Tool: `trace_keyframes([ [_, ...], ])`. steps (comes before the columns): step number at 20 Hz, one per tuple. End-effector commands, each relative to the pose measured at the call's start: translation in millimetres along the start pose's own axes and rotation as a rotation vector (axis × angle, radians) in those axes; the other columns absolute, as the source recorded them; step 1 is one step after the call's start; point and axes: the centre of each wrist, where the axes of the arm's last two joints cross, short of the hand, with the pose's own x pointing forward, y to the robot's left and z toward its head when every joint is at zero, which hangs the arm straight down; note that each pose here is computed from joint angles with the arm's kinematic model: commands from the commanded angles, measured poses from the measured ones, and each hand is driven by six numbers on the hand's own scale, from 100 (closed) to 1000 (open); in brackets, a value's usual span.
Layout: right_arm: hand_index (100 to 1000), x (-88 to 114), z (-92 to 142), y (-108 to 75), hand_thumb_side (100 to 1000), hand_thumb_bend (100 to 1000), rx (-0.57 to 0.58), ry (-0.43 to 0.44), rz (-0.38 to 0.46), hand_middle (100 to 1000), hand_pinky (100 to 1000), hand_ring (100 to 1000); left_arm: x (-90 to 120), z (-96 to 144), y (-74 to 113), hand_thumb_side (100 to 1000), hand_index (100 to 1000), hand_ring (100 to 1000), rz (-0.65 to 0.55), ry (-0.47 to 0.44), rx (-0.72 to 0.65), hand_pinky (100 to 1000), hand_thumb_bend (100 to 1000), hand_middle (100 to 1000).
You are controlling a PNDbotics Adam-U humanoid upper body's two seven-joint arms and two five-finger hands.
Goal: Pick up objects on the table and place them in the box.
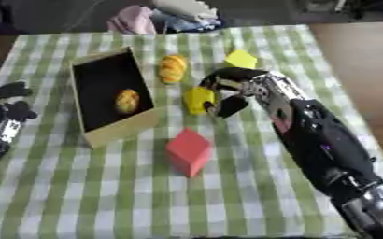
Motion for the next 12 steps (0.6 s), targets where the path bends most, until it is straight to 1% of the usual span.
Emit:
trace_keyframes([
  [1, 690, -2, 2, -12.3, 288, 100, -0.067, 0.001, 0.024, 761, 774, 777, 3, -1, 3.2, 798, 884, 606, -0.004, -0.018, 0.003, 756, 307, 762],
  [2, 642, -2, 2, -12.8, 282, 100, -0.089, -0.002, 0.026, 752, 770, 770, 3, -1, 3.3, 798, 884, 606, -0.004, -0.018, 0.003, 756, 307, 762],
  [3, 642, -2, 2, -12.5, 282, 100, -0.106, -0.004, 0.028, 752, 770, 770, 3, -1, 3.3, 798, 884, 606, -0.004, -0.019, 0.003, 756, 307, 762],
  [4, 507, -2, 3, -14.0, 266, 100, -0.134, -0.009, 0.032, 725, 759, 754, 3, -2, 3.3, 798, 884, 606, -0.004, -0.019, 0.003, 756, 307, 762],
  [5, 476, -2, 3, -14.8, 262, 100, -0.161, -0.014, 0.035, 716, 756, 748, 4, -2, 3.3, 798, 884, 606, -0.004, -0.020, 0.002, 756, 307, 762],
  [6, 414, -2, 3, -15.0, 252, 100, -0.182, -0.018, 0.038, 699, 748, 738, 4, -2, 3.3, 798, 884, 606, -0.004, -0.020, 0.002, 756, 307, 762],
  [7, 391, -1, 3, -16.2, 248, 100, -0.208, -0.023, 0.043, 691, 745, 733, 4, -2, 3.3, 798, 884, 606, -0.004, -0.020, 0.002, 756, 307, 762],
  [8, 349, -1, 4, -16.9, 240, 100, -0.230, -0.028, 0.046, 667, 737, 715, 4, -2, 3.3, 798, 884, 606, -0.004, -0.021, 0.002, 757, 308, 762],
  [12, 344, -1, 7, -26.1, 235, 100, -0.293, -0.046, 0.067, 664, 739, 711, 4, -2, 3.5, 797, 884, 606, -0.004, -0.022, 0.002, 757, 309, 761],
])
